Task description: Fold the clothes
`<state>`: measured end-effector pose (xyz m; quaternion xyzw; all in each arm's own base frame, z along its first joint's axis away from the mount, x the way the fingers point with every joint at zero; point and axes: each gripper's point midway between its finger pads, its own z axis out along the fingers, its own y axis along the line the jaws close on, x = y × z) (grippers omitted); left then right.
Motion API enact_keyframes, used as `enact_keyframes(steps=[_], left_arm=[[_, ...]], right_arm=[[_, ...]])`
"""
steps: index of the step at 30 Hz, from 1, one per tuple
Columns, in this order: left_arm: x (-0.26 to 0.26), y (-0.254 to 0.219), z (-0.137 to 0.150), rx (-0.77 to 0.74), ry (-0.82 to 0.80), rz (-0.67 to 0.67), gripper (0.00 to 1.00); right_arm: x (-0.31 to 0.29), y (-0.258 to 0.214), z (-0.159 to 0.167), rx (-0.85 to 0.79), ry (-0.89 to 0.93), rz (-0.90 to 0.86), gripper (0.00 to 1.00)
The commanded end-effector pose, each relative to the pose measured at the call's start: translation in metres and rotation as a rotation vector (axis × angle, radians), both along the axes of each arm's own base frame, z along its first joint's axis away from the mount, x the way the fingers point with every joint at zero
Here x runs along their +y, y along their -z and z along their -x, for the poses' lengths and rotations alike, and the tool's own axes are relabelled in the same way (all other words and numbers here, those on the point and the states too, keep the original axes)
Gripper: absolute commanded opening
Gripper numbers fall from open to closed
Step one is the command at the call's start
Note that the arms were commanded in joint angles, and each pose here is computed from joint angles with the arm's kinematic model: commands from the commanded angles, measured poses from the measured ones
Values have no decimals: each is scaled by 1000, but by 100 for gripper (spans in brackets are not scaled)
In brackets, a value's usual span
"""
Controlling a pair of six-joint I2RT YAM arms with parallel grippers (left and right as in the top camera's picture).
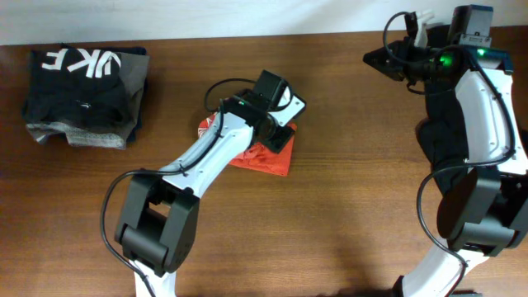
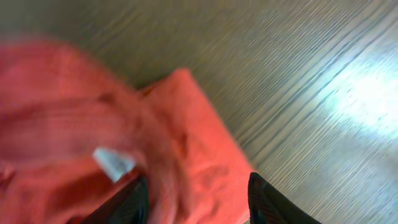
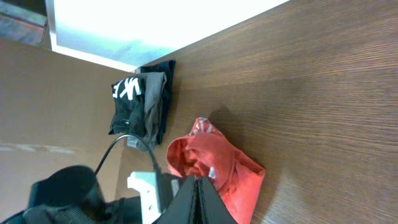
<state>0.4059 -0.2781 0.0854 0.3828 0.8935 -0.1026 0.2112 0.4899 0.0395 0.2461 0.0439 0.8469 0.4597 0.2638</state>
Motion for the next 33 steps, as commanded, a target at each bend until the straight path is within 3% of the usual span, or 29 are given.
enact_keyframes(steps=[1,7,14,17,19,26,33], left_arm=[[-19,-27,-9,-42,34,76,54],[-26,-83,-32,-124,1,137,59],[24,-182,-80,-268,-244,192,66],[60,-212,-97,-321,-318,210,69],[86,-222,-107,-340,-369,209,70],[166,-210,-121,-300,-517,159,70],[218,-204,-125,-282,-613,133,70]], right_arm=[[-12,3,-2,-6,21,18,4],[-17,5,-2,2,36,25,4],[-6,33,13,111,26,143,5],[18,47,25,131,-53,233,15],[42,54,34,109,-142,300,27],[134,74,64,-99,-514,581,61],[206,95,80,-289,-730,816,68]])
